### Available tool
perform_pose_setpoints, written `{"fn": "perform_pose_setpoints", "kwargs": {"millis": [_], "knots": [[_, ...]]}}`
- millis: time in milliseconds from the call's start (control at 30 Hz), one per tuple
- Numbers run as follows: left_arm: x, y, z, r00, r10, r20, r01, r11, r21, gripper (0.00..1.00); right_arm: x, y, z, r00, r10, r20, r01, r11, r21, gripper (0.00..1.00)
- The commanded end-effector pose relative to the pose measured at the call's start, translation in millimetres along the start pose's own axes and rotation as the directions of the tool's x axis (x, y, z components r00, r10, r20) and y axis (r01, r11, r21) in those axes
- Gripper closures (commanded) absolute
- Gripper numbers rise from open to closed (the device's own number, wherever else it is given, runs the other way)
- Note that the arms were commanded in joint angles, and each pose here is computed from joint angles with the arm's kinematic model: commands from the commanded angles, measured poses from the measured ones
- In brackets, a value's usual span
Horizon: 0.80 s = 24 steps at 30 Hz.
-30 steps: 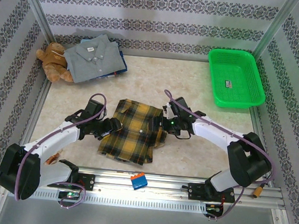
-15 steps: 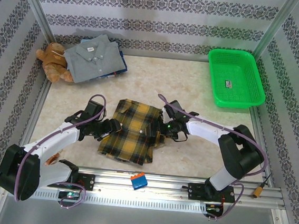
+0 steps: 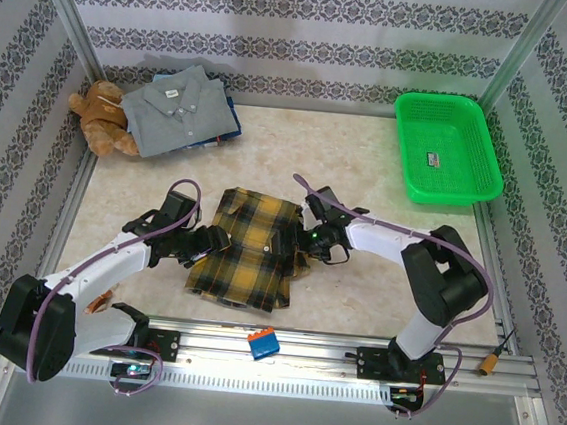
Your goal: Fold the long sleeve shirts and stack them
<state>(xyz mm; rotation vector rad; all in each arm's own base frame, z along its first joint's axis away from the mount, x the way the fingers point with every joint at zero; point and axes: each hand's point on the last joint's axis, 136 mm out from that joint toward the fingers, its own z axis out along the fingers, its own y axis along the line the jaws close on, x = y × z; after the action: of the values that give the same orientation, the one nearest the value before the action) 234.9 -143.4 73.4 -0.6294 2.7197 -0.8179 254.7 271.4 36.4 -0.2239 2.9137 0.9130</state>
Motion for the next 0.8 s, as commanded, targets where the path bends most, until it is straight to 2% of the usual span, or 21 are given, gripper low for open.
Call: {"fn": "perform_pose_setpoints", "kwargs": {"millis": [0,67,133,267,367,400,467,533,567,767], "knots": [[6.2,6.9,-1.1,1.000,0.013,-0.007,-0.013,1.000,-0.024,0.31,15.6,-17.7,14.5,0.996,0.036,-0.080,-0.030,0.997,0.076,0.06],[5.6,6.3,-3.0,1.000,0.019,-0.002,-0.019,1.000,-0.025,0.31,13.7,-19.2,15.8,0.995,0.045,-0.091,-0.036,0.995,0.096,0.13],[2.0,3.7,-7.6,0.999,0.029,0.016,-0.029,0.999,-0.020,0.31,13.0,-23.4,17.7,0.993,0.061,-0.104,-0.048,0.991,0.129,0.26],[-10.5,-9.6,-23.5,0.996,0.057,0.064,-0.057,0.998,0.007,0.28,12.5,-32.5,20.5,0.988,0.097,-0.117,-0.074,0.980,0.183,0.58],[-24.6,-19.9,-42.8,0.990,0.082,0.118,-0.085,0.996,0.016,0.23,5.1,-31.7,17.2,0.990,0.095,-0.103,-0.071,0.974,0.217,0.86],[-30.6,-23.9,-51.4,0.985,0.094,0.144,-0.098,0.995,0.024,0.20,1.4,-31.2,12.4,0.991,0.092,-0.093,-0.068,0.970,0.234,0.93],[-43.3,-30.7,-69.5,0.973,0.107,0.204,-0.117,0.993,0.035,0.15,-7.5,-31.2,-3.8,0.996,0.066,-0.061,-0.046,0.956,0.288,1.00],[-58.3,-37.4,-91.4,0.955,0.115,0.275,-0.132,0.990,0.042,0.09,-16.5,-33.6,-29.6,0.999,0.027,-0.024,-0.016,0.930,0.368,1.00],[-64.9,-40.3,-101.0,0.946,0.118,0.304,-0.137,0.990,0.044,0.01,-20.2,-34.8,-42.2,1.000,0.006,-0.012,-0.001,0.914,0.406,1.00],[-100.5,-63.7,-149.0,0.886,0.185,0.424,-0.212,0.977,0.017,0.00,-46.8,-50.5,-140.9,0.987,-0.141,0.080,0.062,0.784,0.618,1.00]]}}
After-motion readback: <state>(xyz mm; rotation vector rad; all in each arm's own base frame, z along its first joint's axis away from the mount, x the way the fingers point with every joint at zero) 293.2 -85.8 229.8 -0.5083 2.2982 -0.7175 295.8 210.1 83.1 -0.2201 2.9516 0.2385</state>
